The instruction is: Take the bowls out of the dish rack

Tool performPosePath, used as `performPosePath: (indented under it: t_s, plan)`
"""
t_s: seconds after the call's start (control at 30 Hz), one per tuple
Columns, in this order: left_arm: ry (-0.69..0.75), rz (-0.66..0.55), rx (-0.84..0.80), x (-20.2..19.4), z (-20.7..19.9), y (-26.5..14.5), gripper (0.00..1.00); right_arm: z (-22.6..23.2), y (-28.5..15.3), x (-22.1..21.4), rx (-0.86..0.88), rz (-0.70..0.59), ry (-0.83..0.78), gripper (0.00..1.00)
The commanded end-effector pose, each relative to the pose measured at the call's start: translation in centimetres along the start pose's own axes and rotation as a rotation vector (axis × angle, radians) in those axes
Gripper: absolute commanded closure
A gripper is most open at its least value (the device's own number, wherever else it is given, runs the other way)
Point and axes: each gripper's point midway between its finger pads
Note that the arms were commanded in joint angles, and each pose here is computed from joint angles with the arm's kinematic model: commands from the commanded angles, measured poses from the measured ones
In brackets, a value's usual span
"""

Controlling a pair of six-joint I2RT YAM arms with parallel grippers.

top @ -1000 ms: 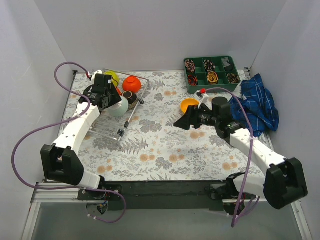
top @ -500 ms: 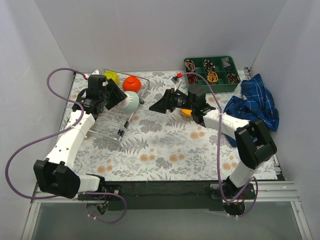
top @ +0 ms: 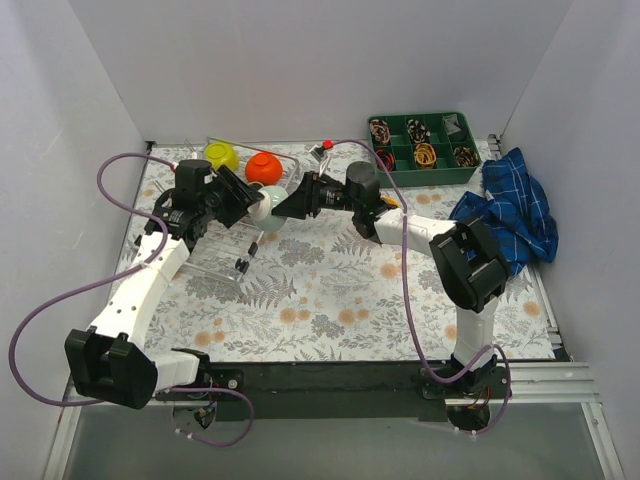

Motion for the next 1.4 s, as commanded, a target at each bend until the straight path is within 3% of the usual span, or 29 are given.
performPosePath:
  t_s: [0.0,0.07,0.1,0.17,0.2,0.3,0.33,0.4,0.43,0.47,0.53,0.6,0.8,1.0,1.37]
  plan:
    - [-0.034,-0.031,-0.124,0.3,-2.4,-1.6,1.00,3.9,0.9,1.5,0.127,-0.015,-0.088,0.55]
    - [-0.029,-0.024,-0.114,-0.3,-1.8,-1.3,1.00,4.3,0.7,1.4,0.137,-0.009,-0.096,0.74]
    - [-0.025,-0.030,-0.111,-0.3,-1.6,-1.3,1.00,4.5,0.5,1.4,0.141,-0.009,-0.106,0.89]
    - [0.000,-0.042,-0.098,-0.2,-1.2,-1.2,0.94,4.9,0.0,0.9,0.141,-0.002,-0.112,0.99]
    - [0.009,-0.052,-0.094,0.0,-1.2,-1.3,0.80,5.0,-0.3,0.8,0.142,0.002,-0.124,0.99]
    - [0.066,-0.092,-0.068,0.8,-0.7,-1.5,0.58,5.2,-1.5,0.0,0.122,0.027,-0.140,0.99]
    - [0.081,-0.096,-0.050,0.9,-0.4,-1.5,0.46,4.3,-1.9,-0.8,0.081,0.057,-0.145,0.99]
    - [0.147,-0.143,-0.015,2.0,0.0,-1.9,0.34,3.9,-3.2,-0.9,0.017,0.070,-0.182,0.99]
    - [0.169,-0.149,0.005,2.2,0.4,-2.1,0.23,1.8,-4.1,-2.5,-0.109,0.127,-0.106,0.99]
    - [0.197,-0.151,0.012,2.3,0.5,-2.3,0.20,1.9,-4.8,-1.8,-0.146,0.138,-0.235,0.99]
    - [0.266,-0.202,0.095,3.5,1.8,-2.9,0.09,-0.8,-7.7,-3.4,-0.366,0.232,-0.218,0.99]
    - [0.308,-0.222,0.140,4.0,2.6,-3.3,0.04,-2.1,-9.9,-3.7,-0.487,0.303,-0.314,0.99]
    - [0.446,-0.249,0.312,4.7,6.2,-4.1,0.02,-5.9,-20.0,-6.4,-0.945,0.553,-0.383,0.99]
    - [0.494,-0.238,0.379,4.7,7.8,-4.1,0.02,-8.0,-26.8,-6.2,-1.282,0.648,-0.448,0.99]
    - [0.526,-0.217,0.394,4.5,8.2,-3.9,0.02,-12.6,-28.3,-8.2,-1.411,0.804,-0.408,0.99]
Point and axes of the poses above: each gripper's point midway between its finger pads, its own y axis out along the fingers, its own z axis along the line the jaws close on, x = y × z, and after that the axes turned 7 degrees about y, right-handed
